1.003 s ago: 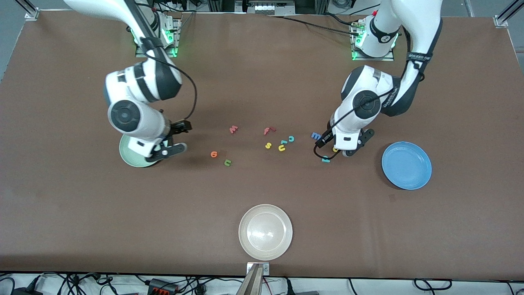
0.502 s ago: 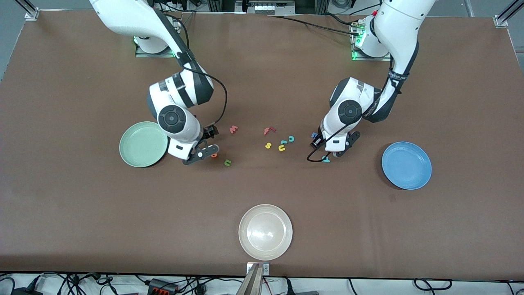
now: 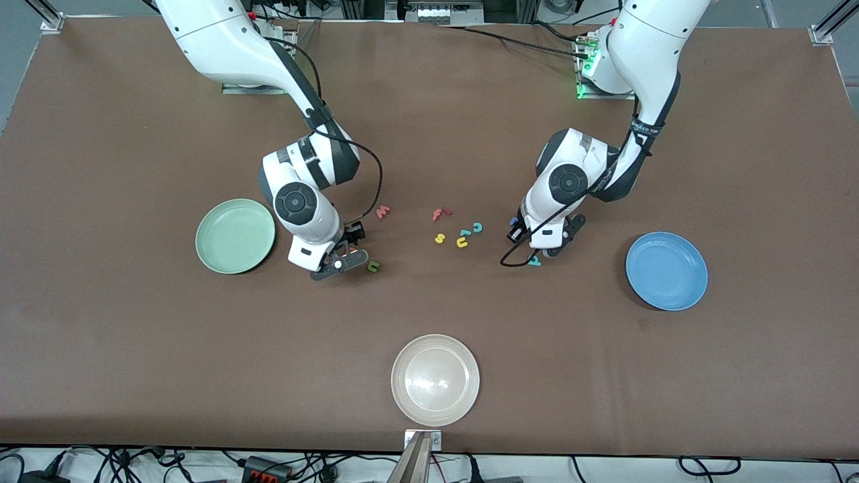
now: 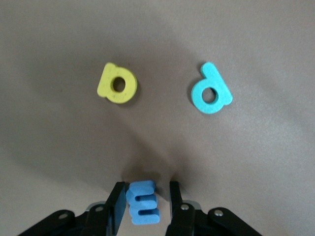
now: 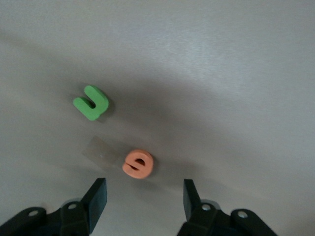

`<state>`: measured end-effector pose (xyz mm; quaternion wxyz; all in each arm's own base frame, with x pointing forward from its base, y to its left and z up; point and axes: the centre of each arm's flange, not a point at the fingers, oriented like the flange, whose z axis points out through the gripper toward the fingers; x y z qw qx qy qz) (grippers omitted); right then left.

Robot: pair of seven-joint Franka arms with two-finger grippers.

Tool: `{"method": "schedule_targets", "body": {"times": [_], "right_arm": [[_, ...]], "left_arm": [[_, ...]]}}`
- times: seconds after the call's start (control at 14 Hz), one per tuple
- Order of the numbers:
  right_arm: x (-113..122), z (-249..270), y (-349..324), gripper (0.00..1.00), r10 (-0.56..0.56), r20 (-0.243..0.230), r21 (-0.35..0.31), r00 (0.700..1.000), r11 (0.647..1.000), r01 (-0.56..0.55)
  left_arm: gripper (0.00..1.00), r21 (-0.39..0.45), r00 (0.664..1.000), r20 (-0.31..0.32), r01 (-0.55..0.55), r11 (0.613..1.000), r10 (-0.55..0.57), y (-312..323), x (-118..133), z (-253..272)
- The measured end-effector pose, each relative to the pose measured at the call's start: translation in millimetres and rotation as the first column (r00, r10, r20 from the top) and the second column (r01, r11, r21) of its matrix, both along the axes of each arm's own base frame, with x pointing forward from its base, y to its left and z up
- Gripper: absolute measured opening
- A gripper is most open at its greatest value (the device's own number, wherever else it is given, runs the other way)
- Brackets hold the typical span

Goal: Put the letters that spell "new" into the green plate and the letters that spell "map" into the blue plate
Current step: 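Grasp blue E with the left gripper while the right gripper grasps orange e, then place E on the blue plate while the right gripper places e on green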

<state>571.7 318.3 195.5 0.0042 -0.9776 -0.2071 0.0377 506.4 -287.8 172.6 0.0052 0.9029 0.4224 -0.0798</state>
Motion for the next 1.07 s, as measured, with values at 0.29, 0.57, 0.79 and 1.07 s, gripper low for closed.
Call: {"method": "schedule_targets", "body": {"times": [0.29,0.57,0.79,1.07], "right_arm": [[-2,-10,7,0.69,0.005,0.012,0.004,1.000,1.000,-0.005],[-1,-12,7,0.56,0.004,0.017,0.006,1.000,1.000,-0.004],[-1,-17,7,0.56,0.004,0.020,0.007,1.000,1.000,-0.004],[0,-19,7,0.49,0.004,0.023,0.007,1.000,1.000,-0.005]], "left_arm": [[0.40,0.000,1.000,-0.011,-0.012,1.000,0.012,-11,-8,0],[0.27,0.000,1.000,-0.012,-0.013,1.000,0.013,-11,-8,0],[0.27,0.011,0.999,-0.042,0.035,0.999,-0.035,-8,-5,7],[0.27,-0.019,0.975,-0.065,0.212,0.977,-0.213,45,33,60]]}}
